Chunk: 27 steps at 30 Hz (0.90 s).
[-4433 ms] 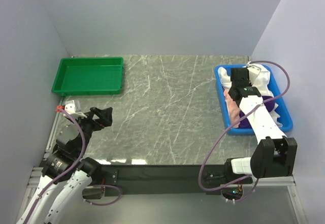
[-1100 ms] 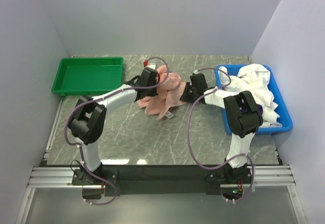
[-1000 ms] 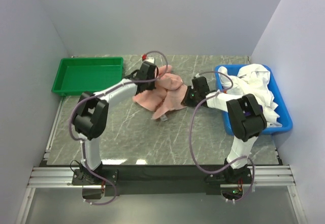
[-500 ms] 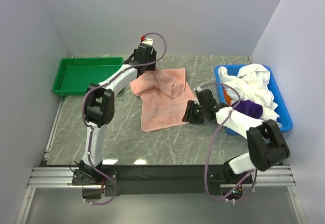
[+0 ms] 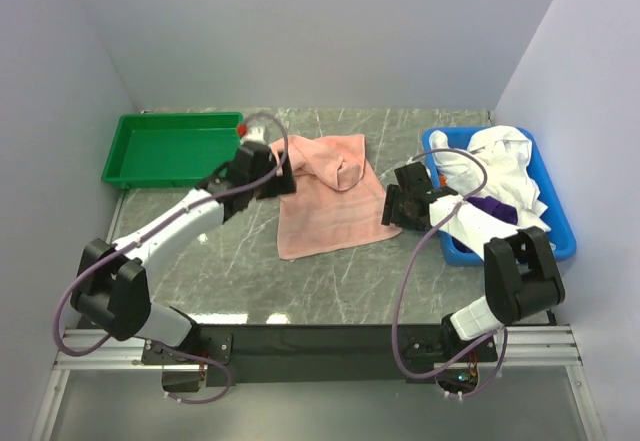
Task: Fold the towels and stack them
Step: Flatten out the crumpled towel
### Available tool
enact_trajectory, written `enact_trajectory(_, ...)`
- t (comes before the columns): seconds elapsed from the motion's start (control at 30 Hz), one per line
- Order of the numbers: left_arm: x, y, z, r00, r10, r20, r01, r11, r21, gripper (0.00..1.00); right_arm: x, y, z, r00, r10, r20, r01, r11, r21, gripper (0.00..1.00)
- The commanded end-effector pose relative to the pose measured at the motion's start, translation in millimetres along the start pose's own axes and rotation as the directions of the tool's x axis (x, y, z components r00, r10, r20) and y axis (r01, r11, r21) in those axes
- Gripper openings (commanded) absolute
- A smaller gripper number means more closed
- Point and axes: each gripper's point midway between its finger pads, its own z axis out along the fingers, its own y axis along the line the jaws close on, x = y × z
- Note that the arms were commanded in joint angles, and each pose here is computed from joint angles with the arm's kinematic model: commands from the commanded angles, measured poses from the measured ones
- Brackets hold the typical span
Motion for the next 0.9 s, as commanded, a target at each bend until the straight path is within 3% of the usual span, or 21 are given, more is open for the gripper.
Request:
enact_trajectory(0.0,76.9,17.8,1.9,0.981,-0.107,-0.160,0.100,0.994,-0.049,0.89,-8.2,-10.6,4.5,1.000,-0.002,0.010,0.001,0.997,0.080,0.68)
enact_trajectory(0.17,121.2,35.3,5.1,0.965,-0.139,-0.221,0.121,0.988,-0.093,0.86,-0.9,-10.8,16.9,1.000,0.023,-0.005,-0.022,0.996,0.084,0.66)
enact_trajectory(0.6,170.5,51.6,17.3,0.939,-0.125,-0.321,0.071,0.982,-0.176,0.77,13.1,-6.3,31.6,0.998,0.045,-0.040,-0.043,0.997,0.060,0.49)
enact_trajectory(0.7,183.1,54.7,15.5,0.927,-0.112,-0.358,0.040,0.979,-0.201,0.72,14.6,-5.5,32.5,0.998,0.050,-0.044,-0.048,0.997,0.053,0.35)
enact_trajectory(0.87,189.6,58.2,6.3,0.921,-0.106,-0.375,0.020,0.974,-0.227,0.72,15.5,-6.4,29.2,0.998,0.054,-0.037,-0.052,0.998,0.044,0.03)
